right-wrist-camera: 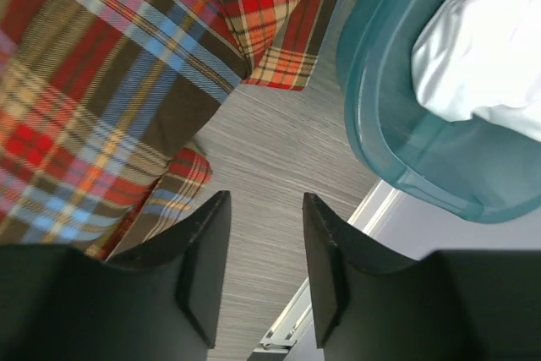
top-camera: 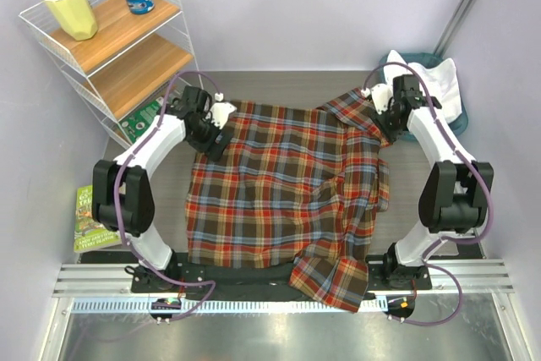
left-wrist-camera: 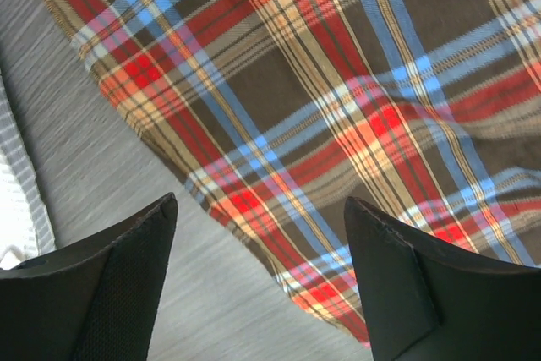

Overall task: Fold and stack the long sleeve shirts
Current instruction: Flatten the shirt out

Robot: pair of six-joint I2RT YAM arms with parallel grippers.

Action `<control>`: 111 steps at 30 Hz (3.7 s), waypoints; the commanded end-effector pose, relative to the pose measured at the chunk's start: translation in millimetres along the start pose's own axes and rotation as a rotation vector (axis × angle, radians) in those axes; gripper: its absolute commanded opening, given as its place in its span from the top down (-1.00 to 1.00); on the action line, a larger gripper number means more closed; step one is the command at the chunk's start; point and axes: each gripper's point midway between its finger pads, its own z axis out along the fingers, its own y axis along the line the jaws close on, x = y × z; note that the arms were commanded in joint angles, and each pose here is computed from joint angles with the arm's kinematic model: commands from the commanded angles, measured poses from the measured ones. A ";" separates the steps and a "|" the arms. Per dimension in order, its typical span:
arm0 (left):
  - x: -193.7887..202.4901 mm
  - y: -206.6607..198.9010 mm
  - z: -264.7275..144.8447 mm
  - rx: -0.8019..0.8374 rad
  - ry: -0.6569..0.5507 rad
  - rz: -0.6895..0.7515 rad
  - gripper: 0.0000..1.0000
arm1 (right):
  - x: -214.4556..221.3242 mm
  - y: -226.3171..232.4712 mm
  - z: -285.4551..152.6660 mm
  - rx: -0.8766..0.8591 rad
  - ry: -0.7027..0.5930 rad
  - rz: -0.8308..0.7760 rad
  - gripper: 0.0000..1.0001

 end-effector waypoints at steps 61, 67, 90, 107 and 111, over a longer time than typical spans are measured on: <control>41.4 110.7 67.1 -0.180 0.276 0.063 0.05 | -16.5 26.4 157.8 -0.228 0.090 0.225 -0.33; 37.1 112.8 64.0 -0.183 0.270 0.062 0.05 | -6.5 42.1 160.8 -0.296 0.125 0.217 0.67; 6.1 101.4 52.3 -0.133 0.152 -0.029 -0.06 | -289.9 -22.8 -38.3 -0.104 -0.690 0.319 0.98; -31.8 75.0 13.4 -0.053 -0.048 -0.106 -0.43 | -246.6 -9.8 -11.6 0.011 -0.565 0.175 -0.74; -20.8 68.3 17.0 -0.032 -0.025 -0.101 -0.43 | -160.4 4.6 -5.5 -0.054 -0.374 0.132 -0.46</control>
